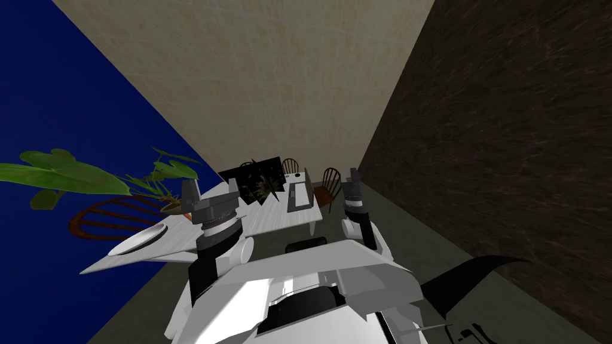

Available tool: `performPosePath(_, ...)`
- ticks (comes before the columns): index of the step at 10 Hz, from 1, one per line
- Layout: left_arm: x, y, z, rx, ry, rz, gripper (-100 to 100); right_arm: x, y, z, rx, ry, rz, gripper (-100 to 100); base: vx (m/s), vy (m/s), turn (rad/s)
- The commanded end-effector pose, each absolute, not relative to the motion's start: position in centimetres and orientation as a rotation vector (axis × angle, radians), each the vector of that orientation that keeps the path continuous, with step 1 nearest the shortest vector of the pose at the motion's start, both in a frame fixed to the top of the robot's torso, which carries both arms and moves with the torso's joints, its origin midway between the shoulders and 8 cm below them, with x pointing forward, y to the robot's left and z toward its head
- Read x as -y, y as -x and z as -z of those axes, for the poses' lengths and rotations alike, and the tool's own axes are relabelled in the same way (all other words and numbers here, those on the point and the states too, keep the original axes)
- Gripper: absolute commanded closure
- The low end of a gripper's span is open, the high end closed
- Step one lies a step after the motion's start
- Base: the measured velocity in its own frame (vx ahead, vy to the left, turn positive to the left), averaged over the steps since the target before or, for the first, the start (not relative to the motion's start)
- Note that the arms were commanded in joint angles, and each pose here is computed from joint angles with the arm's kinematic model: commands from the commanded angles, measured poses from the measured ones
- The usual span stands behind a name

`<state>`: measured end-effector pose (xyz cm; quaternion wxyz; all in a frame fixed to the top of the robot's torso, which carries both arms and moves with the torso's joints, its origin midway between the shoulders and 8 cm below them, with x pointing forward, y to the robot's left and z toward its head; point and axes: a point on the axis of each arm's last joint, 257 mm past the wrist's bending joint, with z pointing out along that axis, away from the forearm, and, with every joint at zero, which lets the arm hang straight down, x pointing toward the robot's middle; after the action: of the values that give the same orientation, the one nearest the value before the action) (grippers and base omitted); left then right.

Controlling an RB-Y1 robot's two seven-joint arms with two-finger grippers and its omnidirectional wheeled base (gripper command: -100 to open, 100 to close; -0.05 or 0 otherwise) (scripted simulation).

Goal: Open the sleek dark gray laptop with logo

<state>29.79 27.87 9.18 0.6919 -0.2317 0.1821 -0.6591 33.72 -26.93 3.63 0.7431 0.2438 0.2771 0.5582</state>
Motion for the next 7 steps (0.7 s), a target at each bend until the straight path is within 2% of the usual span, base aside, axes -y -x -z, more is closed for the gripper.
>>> performPosePath(1,-27.87,-29.79,-9.18,-0.407,0.518,1.473,0,26.93,-33.72,-3.63,-0.607,-0.534,-1.223,0,0.0,0.0,0.0)
performPosePath(7,-27.87,-29.78,-9.19,-0.407,0.518,1.473,0,26.93,-33.72,-3.64,-0.607,-0.534,-1.223,0,0.0,0.0,0.0)
